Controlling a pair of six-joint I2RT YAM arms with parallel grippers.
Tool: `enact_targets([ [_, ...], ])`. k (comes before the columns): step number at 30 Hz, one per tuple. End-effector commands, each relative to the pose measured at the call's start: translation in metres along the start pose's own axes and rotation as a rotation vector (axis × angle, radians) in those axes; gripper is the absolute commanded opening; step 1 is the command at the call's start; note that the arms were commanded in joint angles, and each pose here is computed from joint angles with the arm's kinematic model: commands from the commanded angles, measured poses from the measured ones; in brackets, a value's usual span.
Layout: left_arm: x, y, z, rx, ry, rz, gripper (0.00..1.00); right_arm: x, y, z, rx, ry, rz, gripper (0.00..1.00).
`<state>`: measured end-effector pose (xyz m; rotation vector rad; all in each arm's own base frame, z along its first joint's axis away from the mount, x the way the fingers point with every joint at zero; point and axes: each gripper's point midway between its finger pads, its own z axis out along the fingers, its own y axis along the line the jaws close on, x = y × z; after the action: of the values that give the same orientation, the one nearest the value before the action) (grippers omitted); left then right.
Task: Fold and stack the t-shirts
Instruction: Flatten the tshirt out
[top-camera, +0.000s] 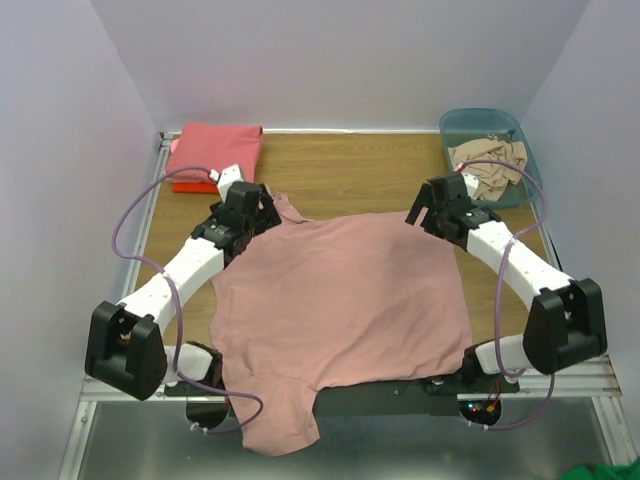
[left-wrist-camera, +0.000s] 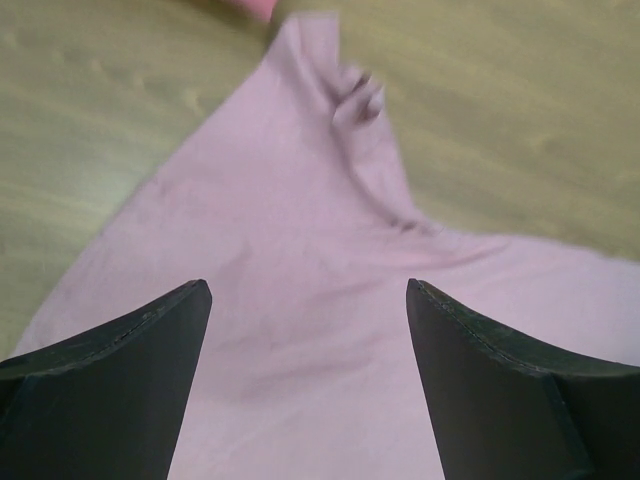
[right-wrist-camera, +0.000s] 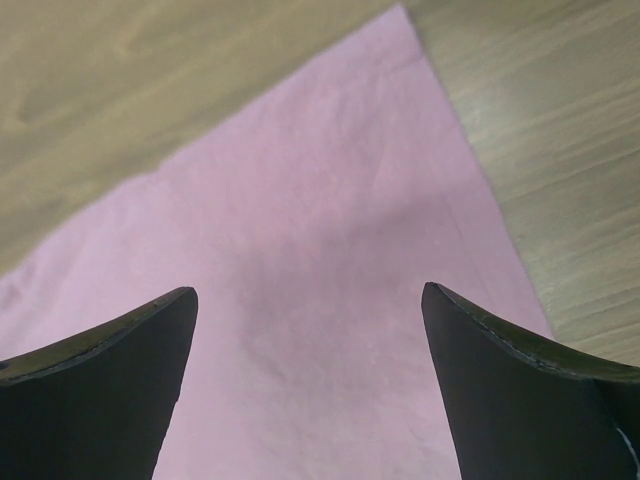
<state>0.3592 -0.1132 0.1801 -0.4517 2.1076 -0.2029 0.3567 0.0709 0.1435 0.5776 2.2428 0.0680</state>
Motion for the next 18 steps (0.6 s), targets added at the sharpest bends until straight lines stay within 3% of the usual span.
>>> enact_targets([
  [1,0.034,0.001,0.003,0.058,0.058,-0.001,0.91,0.016,0.017,0.019,-0.08,0.052,-0.069,1.0],
  [9,0.085,0.008,0.053,-0.008,0.196,0.068,0.92,0.034,0.011,0.067,0.031,0.107,-0.114,1.0],
  [18,0.097,-0.004,0.131,-0.117,0.284,0.147,0.92,0.032,-0.001,0.109,0.182,0.082,-0.143,1.0],
])
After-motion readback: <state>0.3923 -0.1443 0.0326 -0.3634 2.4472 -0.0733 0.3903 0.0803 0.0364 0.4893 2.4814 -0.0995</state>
